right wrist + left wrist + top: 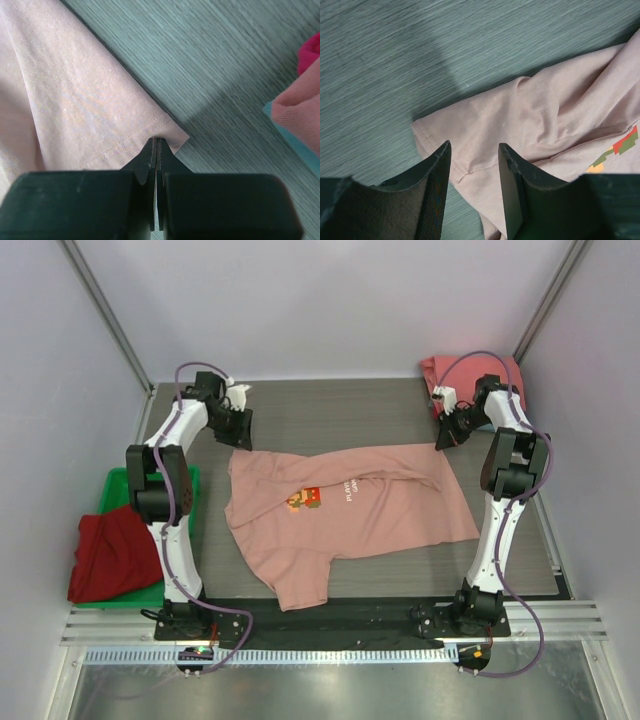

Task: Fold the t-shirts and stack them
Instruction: Fold the tshirt

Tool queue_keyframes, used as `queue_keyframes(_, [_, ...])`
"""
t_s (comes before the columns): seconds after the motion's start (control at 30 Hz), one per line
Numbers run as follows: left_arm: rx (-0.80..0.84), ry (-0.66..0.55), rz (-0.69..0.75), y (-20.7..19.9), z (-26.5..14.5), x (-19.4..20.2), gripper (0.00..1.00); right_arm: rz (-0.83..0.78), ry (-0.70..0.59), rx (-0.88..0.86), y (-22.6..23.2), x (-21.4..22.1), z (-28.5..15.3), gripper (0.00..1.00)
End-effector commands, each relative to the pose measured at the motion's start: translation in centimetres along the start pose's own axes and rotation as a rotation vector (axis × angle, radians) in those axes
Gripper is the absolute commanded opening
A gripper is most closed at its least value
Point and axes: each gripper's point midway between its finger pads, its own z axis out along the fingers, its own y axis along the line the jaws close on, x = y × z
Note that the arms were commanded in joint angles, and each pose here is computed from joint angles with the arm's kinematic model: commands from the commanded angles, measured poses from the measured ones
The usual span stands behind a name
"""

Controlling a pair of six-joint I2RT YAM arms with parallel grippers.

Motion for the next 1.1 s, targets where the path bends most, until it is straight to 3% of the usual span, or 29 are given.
queue_keyframes(0.0, [-0.013,-0.014,0.025,0.1,-0.5,-0.4,0.44,-0.032,-0.053,0.016,0.0,-2.1,-1.9,0.01])
queue_keyframes(0.3, [-0.014,-0.016,0.028,0.0,-0.3,-0.5,0.44,-0.052,-0.042,0.080,-1.3,-2.6,-3.2,0.01])
queue_keyframes(0.43, [-0.015,-0.013,0.027,0.0,-0.3,-0.4,0.44,-0.021,-0.039,0.080,-1.6,-2.5,-2.7,0.26])
queue_keyframes(1.07, [-0.035,0.003,0.053,0.0,-0.2,0.0,0.44,0.021,-0.033,0.014,-1.1,-1.3,-0.9,0.30])
